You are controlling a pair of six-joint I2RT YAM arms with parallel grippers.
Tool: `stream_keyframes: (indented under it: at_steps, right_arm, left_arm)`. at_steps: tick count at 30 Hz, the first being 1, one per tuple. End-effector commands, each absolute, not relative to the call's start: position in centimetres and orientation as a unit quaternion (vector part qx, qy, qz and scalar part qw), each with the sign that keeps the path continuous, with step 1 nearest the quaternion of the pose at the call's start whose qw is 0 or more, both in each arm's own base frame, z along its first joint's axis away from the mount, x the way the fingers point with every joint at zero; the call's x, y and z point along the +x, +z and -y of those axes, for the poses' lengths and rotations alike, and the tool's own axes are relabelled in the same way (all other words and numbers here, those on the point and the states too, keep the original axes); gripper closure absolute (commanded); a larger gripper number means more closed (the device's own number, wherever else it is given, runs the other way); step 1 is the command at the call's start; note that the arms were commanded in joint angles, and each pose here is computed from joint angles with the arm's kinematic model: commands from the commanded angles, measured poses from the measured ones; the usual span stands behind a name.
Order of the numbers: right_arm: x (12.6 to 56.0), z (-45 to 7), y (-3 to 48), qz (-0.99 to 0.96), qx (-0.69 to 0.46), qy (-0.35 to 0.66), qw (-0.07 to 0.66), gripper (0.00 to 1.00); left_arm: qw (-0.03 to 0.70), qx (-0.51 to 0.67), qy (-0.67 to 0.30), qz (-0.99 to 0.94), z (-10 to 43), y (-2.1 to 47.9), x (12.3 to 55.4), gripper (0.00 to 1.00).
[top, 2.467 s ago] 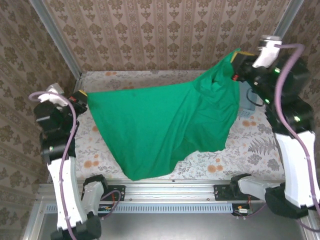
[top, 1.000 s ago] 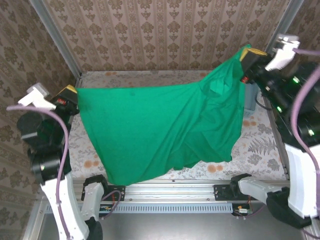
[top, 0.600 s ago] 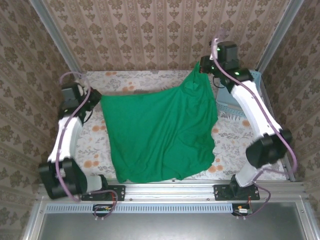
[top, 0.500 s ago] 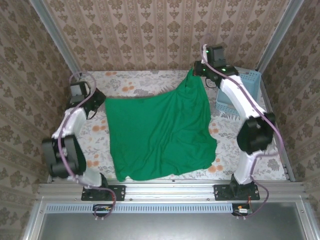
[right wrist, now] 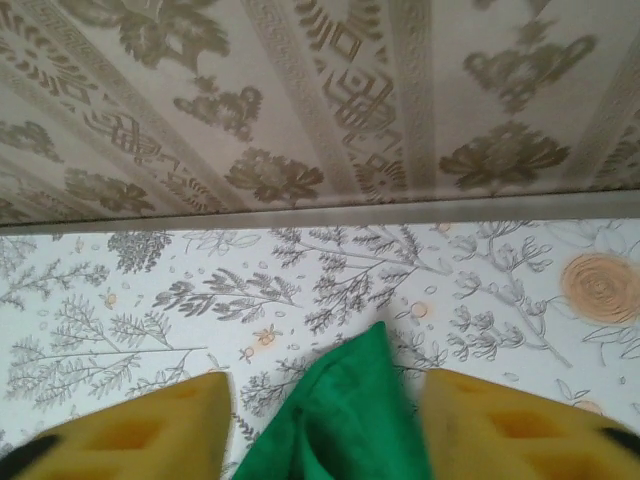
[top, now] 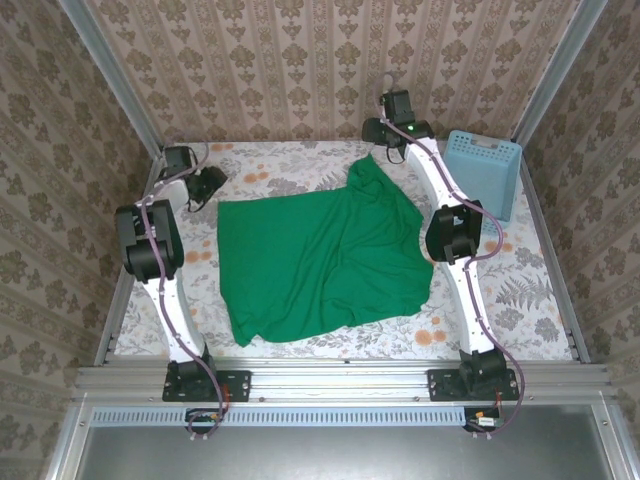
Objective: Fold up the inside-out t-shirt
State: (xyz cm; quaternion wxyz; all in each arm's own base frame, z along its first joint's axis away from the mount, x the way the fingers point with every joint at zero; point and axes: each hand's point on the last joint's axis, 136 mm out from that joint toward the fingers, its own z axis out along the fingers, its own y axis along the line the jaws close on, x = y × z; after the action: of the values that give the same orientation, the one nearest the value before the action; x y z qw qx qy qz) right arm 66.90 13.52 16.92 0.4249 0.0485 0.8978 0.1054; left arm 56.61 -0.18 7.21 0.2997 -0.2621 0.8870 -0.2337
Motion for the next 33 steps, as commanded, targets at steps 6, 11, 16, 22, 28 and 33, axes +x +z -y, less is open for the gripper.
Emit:
stream_keyframes:
  at_steps: [6, 11, 16, 22, 28, 33]
  right_arm:
    - [61.3, -11.2, 20.8, -0.915, 0.057, 0.068, 0.393, 0.37]
    - [56.3, -11.6, 18.9, -0.923, 0.047, 0.075, 0.374, 0.35]
    - [55.8, -11.4, 14.4, -0.946, 0.029, 0.053, 0.319, 0.41]
    - [55.9, -13.2, 10.7, -0.958, 0.005, 0.060, 0.279, 0.46]
    - [56.9, -11.5, 7.0, -0.968, 0.024, -0.003, 0.250, 0.40]
    - [57.6, -9.9, 4.7, -0.973, 0.034, -0.049, 0.225, 0.49]
  left_arm:
    - [0.284, -0.257, -0.134, -0.914, -1.2, 12.4, 50.3, 0.36]
    - [0.275, -0.250, -0.123, -0.920, 0.2, 11.6, 44.6, 0.35]
    - [0.264, -0.212, -0.171, -0.925, 2.8, 11.0, 44.3, 0.41]
    - [0.251, -0.142, -0.207, -0.935, 8.4, 10.5, 45.7, 0.42]
    - [0.208, -0.150, -0.215, -0.942, 9.6, 6.2, 47.1, 0.43]
    - [0.173, -0.195, -0.196, -0.945, 7.6, 2.2, 47.1, 0.44]
